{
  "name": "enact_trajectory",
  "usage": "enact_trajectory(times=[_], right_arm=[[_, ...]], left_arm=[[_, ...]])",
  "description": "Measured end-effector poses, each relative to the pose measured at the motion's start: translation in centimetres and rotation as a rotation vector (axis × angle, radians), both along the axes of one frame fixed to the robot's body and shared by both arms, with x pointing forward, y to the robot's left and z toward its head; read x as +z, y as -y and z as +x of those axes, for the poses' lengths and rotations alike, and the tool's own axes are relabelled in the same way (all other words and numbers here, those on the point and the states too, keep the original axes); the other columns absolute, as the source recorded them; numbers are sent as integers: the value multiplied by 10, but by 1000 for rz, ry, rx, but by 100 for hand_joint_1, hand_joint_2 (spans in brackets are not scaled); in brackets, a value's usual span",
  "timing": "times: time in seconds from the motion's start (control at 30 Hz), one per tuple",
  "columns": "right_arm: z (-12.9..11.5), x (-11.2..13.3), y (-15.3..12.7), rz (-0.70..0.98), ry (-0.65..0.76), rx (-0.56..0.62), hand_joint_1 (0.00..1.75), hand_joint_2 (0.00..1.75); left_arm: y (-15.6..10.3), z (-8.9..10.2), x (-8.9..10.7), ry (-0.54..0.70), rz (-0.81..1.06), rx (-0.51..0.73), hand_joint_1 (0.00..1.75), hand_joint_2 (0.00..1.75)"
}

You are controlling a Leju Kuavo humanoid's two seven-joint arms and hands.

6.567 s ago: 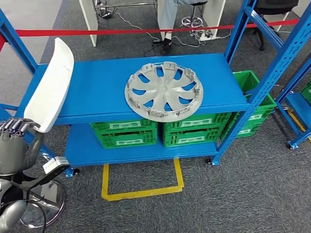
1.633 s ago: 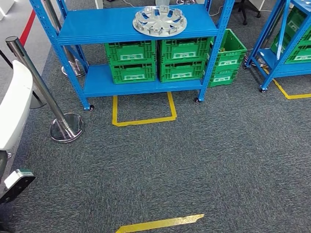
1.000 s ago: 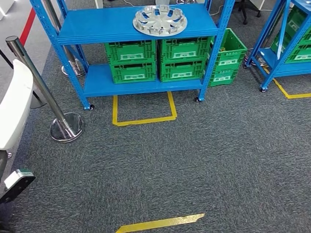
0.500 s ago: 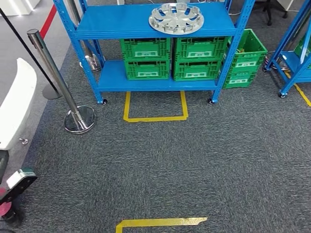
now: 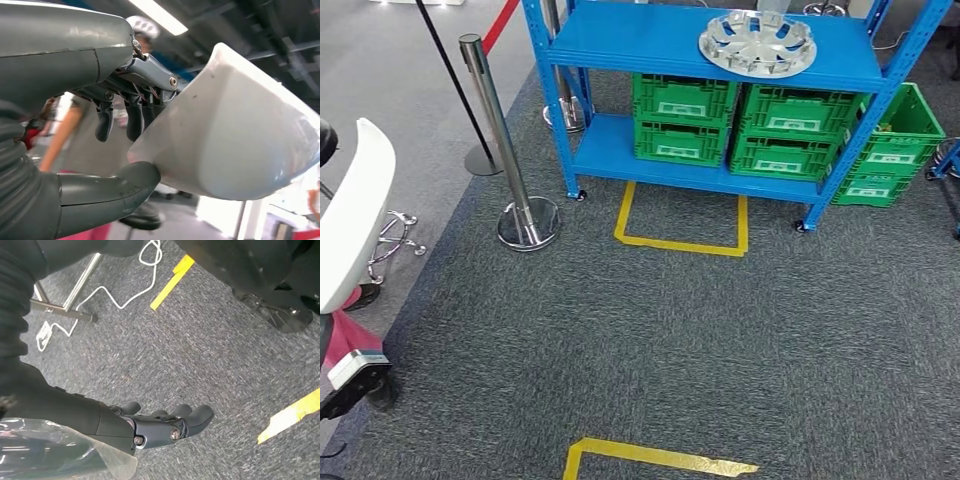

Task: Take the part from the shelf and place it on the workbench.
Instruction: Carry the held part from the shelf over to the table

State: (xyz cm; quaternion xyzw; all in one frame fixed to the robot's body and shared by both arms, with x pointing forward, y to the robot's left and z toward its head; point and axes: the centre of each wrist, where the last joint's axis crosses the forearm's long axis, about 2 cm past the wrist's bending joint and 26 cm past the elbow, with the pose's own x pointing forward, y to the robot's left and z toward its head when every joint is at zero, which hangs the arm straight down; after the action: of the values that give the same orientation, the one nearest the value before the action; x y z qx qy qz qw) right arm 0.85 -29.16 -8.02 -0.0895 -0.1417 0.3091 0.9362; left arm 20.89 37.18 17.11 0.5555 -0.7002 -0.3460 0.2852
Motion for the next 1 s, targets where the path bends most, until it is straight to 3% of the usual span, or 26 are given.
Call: enact_trajectory(times=[1.0], right_arm=[[2,2,4,5,11,19,0,175]], left_arm=[[0,2,2,9,2,1,117,175]])
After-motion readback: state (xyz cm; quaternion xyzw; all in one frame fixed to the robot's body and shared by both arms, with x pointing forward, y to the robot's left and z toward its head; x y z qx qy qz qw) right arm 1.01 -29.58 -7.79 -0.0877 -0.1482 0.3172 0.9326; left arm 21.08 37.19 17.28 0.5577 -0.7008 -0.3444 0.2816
